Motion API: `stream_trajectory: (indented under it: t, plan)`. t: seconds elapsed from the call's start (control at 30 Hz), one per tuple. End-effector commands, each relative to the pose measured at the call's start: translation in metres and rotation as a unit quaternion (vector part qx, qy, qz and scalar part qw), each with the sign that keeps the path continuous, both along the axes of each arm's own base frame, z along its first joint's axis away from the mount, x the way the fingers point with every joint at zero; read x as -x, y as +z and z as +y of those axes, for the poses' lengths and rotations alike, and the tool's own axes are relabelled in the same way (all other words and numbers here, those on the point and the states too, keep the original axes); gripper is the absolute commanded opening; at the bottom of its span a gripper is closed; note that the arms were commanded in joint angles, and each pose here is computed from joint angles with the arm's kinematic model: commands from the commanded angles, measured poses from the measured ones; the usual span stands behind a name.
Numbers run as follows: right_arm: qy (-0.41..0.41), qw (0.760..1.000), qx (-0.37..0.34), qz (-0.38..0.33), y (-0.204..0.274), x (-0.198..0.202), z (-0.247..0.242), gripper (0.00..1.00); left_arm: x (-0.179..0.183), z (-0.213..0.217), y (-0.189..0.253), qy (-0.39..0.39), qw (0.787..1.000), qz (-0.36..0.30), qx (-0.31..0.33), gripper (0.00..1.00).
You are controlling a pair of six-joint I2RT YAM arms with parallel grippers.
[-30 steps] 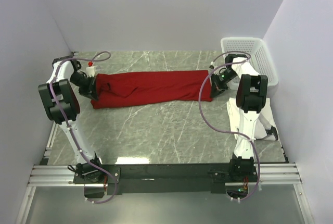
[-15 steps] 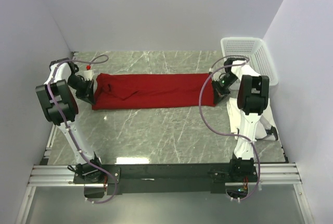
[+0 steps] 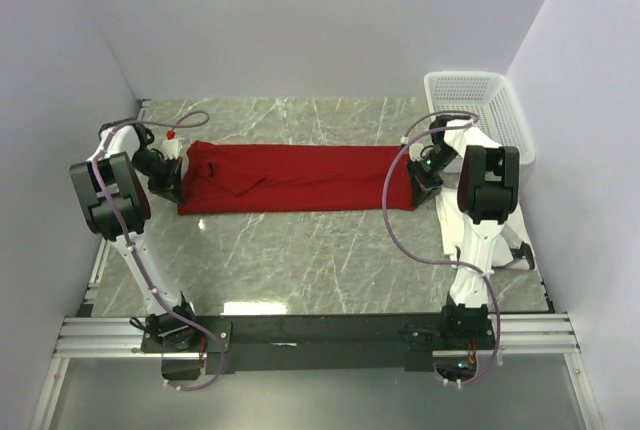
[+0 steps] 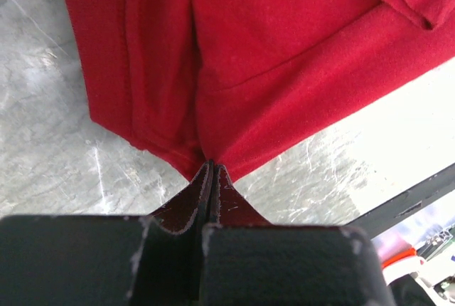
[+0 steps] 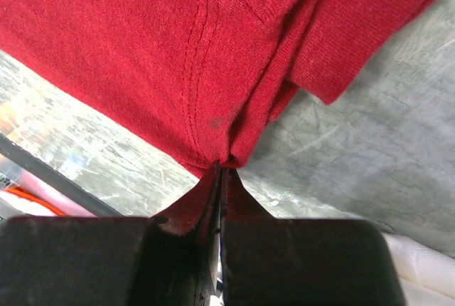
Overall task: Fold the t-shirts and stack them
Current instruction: Fold the tshirt
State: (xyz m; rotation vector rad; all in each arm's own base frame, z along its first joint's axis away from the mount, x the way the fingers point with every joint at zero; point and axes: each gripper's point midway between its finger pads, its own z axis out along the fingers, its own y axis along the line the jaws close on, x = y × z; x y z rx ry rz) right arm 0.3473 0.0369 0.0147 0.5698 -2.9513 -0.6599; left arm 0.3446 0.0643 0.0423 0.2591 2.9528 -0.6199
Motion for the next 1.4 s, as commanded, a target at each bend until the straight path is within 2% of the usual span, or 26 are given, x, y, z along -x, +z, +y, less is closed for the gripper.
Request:
stream_trajectory:
  t: [0.0,0.03,0.1,0.13,0.17,0.2,0.23,0.27,0.3,0.43,0.67,1.03,1.37]
  plan:
    - [0.02,0.998,0.032,-0.047,0.011,-0.01,-0.014,0.0,-0.013,0.0,0.005,0.008,1.0,-0.026,-0.007,0.01]
    - [0.022,0.998,0.033,-0.047,0.011,-0.01,-0.014,0.01,-0.013,-0.001,0.004,0.007,1.0,-0.023,-0.008,0.02]
    - [0.028,0.998,0.032,-0.04,0.014,-0.006,-0.015,0.12,-0.011,0.0,0.006,0.002,1.0,-0.02,-0.008,0.13]
    - [0.034,0.998,0.03,-0.046,0.019,-0.008,-0.015,0.31,-0.013,0.001,0.014,-0.001,0.999,-0.032,-0.012,0.18]
    - [0.036,0.998,0.029,-0.045,0.024,-0.006,-0.015,0.41,-0.017,0.003,0.021,-0.001,0.999,-0.046,-0.013,0.22]
    - [0.037,0.998,0.028,-0.05,0.029,-0.006,-0.016,0.48,-0.02,0.002,0.031,-0.004,0.998,-0.062,-0.01,0.32]
    - [0.042,0.997,0.024,-0.061,0.04,-0.007,-0.015,0.54,-0.026,-0.003,0.048,-0.017,0.996,-0.093,0.001,0.36]
    - [0.045,0.996,0.02,-0.07,0.047,-0.008,-0.013,0.55,-0.035,-0.004,0.061,-0.019,0.993,-0.114,0.0,0.39]
    - [0.049,0.996,0.013,-0.079,0.053,-0.01,-0.011,0.56,-0.037,-0.008,0.069,-0.024,0.992,-0.123,0.005,0.43]
    - [0.05,0.991,0.002,-0.12,0.071,-0.023,-0.006,0.56,-0.052,-0.038,0.089,-0.055,0.984,-0.167,0.019,0.47]
    - [-0.007,0.996,-0.009,-0.089,0.051,-0.039,0.004,0.56,-0.048,-0.073,0.069,-0.059,0.987,-0.147,0.034,0.48]
    - [-0.05,0.997,-0.015,-0.05,0.021,-0.049,0.01,0.57,-0.045,-0.054,0.059,-0.032,0.992,-0.122,0.018,0.5]
    - [-0.056,0.997,-0.034,-0.032,0.025,-0.043,0.017,0.41,-0.054,-0.034,0.051,-0.006,0.993,-0.115,0.009,0.48]
